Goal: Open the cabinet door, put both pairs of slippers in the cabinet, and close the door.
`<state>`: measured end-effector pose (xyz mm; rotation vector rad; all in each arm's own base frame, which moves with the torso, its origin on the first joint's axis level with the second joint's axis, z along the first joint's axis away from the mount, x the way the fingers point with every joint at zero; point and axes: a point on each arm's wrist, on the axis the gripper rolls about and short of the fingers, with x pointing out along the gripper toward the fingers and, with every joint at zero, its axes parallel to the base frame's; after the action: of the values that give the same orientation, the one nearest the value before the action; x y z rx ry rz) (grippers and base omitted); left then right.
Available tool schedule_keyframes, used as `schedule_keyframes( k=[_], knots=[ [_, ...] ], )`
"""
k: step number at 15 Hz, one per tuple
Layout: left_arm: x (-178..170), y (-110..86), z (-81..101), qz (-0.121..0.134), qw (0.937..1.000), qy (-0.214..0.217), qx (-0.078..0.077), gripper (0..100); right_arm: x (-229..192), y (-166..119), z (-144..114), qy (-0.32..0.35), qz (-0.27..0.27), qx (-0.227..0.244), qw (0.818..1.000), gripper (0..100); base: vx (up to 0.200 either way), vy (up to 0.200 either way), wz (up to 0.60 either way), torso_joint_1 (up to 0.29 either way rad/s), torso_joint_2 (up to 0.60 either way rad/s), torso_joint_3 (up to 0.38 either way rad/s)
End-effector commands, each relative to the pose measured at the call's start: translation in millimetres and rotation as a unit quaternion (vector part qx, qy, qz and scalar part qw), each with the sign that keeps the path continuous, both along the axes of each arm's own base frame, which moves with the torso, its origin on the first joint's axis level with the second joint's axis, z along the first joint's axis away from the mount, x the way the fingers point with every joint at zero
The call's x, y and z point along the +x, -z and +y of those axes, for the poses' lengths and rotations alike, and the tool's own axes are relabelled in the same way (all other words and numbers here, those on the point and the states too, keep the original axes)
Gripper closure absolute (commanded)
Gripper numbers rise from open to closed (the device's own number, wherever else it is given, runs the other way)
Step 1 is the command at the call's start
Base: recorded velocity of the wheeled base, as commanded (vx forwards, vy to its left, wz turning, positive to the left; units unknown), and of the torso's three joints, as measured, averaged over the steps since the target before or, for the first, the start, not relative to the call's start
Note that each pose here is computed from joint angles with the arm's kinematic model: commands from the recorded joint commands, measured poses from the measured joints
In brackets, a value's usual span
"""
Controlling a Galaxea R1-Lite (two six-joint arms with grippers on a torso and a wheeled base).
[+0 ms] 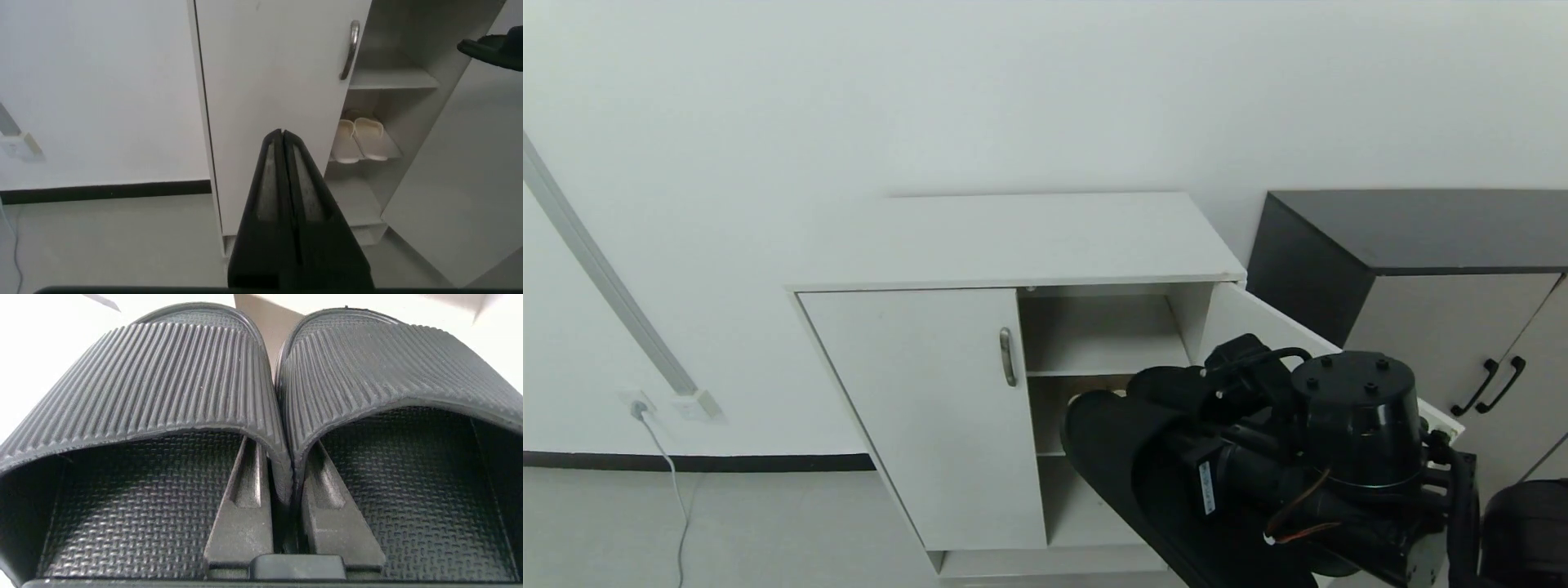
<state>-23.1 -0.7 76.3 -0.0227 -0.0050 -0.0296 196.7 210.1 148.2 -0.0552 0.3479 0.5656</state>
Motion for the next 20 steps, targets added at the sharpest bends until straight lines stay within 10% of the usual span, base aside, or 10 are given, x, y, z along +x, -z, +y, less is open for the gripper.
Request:
schedule_keyframes(
  k=[1, 20],
  knots=[
    [0.1, -0.1, 0.0, 0.000, 1.0000, 0.000, 0.000, 100, 0.3, 2.0, 1.2, -0.001, 0.002, -0.003, 1.000, 100, 0.000, 0.000, 0.00, -0.188, 0.52, 0.310],
    [0.1, -0.1, 0.0, 0.000, 1.0000, 0.001, 0.000, 100, -1.7, 9.4, 3.7, -0.009, 0.001, -0.010, 1.000, 100, 0.000, 0.000, 0.00, -0.112, 0.47, 0.351]
  ],
)
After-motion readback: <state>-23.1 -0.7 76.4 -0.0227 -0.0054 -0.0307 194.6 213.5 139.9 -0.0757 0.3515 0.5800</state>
